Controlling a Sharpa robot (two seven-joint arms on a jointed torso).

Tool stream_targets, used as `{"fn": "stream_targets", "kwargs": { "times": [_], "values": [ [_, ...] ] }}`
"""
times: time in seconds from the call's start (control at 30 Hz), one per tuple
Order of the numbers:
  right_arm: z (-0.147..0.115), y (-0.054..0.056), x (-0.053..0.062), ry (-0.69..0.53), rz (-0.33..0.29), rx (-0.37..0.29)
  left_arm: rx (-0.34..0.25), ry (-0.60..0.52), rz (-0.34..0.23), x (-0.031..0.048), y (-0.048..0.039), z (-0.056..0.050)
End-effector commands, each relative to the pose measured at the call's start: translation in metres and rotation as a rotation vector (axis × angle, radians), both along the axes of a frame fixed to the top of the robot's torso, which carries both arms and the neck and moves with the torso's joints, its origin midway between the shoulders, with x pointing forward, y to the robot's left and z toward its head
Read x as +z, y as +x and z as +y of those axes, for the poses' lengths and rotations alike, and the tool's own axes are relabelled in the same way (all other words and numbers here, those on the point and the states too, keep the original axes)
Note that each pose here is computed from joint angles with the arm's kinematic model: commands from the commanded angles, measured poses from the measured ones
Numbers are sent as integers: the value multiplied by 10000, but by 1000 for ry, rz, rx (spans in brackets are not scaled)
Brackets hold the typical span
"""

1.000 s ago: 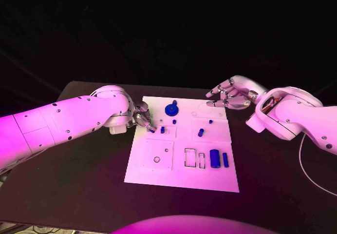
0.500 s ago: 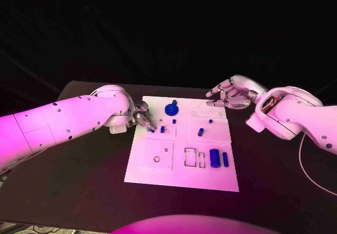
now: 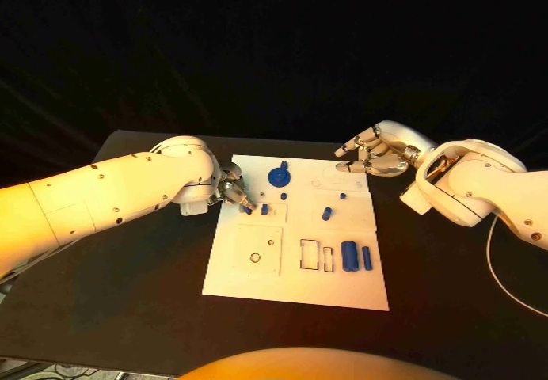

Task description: Assemble the parts on the task board

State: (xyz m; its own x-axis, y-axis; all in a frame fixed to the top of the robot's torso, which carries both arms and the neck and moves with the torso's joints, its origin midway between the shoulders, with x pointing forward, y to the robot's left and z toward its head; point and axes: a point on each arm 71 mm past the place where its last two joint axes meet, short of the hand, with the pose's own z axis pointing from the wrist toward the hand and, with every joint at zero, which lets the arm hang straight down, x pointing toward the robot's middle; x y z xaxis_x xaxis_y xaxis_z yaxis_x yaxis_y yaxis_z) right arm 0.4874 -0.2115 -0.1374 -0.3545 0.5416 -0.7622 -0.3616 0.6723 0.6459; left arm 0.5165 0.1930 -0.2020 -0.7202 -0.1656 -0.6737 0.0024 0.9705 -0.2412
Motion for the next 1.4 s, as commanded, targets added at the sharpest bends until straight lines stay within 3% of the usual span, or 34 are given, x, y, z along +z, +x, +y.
{"fn": "stream_targets", "kwargs": {
  "times": [0.03,1.0,1.4],
  "values": [
    [14,-10,-5,-7,3,11,-3,27,46,-71,-38,-16],
    [5,-7,-2,-5,-1,6,-16,45,47,-67,-52,-63],
    [3,-3,-2,-4,-3,4,-5,27,14,-30,-60,-46]
  ]
}}
